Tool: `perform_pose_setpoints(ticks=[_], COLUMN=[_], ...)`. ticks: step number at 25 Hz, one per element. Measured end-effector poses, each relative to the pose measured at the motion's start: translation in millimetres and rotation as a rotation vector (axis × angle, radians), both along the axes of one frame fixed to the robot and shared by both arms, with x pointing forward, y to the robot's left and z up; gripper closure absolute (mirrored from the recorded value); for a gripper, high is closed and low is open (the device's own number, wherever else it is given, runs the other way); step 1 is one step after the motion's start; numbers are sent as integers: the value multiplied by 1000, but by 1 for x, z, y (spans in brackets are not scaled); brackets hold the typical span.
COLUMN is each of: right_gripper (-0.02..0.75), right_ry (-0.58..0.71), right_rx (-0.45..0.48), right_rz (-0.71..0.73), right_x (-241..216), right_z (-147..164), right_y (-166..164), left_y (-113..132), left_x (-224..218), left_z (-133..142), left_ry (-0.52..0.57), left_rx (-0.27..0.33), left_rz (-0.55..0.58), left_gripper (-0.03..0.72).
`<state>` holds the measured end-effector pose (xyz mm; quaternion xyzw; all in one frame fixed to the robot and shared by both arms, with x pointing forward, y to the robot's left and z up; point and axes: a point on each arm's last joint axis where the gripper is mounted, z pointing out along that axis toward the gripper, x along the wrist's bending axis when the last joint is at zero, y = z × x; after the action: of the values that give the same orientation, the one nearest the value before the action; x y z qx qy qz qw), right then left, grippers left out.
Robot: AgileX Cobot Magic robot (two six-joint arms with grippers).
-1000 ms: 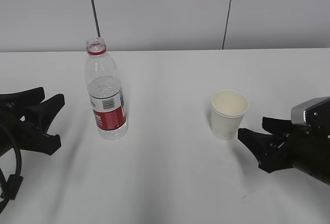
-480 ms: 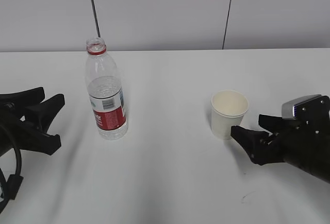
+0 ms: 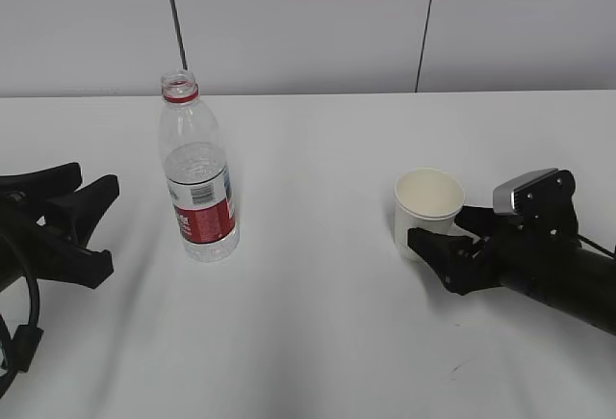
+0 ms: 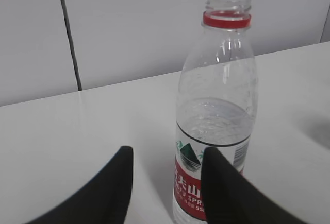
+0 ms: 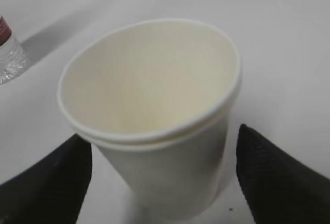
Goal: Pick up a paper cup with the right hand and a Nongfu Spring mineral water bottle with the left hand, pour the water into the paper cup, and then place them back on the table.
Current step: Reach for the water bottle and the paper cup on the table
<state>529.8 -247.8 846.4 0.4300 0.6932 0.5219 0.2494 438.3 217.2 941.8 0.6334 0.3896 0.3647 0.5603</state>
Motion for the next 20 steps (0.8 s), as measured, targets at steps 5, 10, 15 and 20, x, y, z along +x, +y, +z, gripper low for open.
perform_pose_setpoints(ticks=[5,10,15,20], right_gripper=[87,87,89,120], right_ry=[-23,-20,-42,-53], right_rx=[-1,-4,-6,-7], right_rz=[23,65,80,86], right_x=[11,19,26,29], right_z=[-2,-12,-11,-10], right_y=[5,8,10,10], left_y=[0,0,0,0], left_x=[0,0,0,0], left_z=[0,0,0,0], left_ry=[0,0,0,0], left_rx=[0,0,0,1], left_rz=[0,0,0,-2], left_gripper=[414,414,414,414])
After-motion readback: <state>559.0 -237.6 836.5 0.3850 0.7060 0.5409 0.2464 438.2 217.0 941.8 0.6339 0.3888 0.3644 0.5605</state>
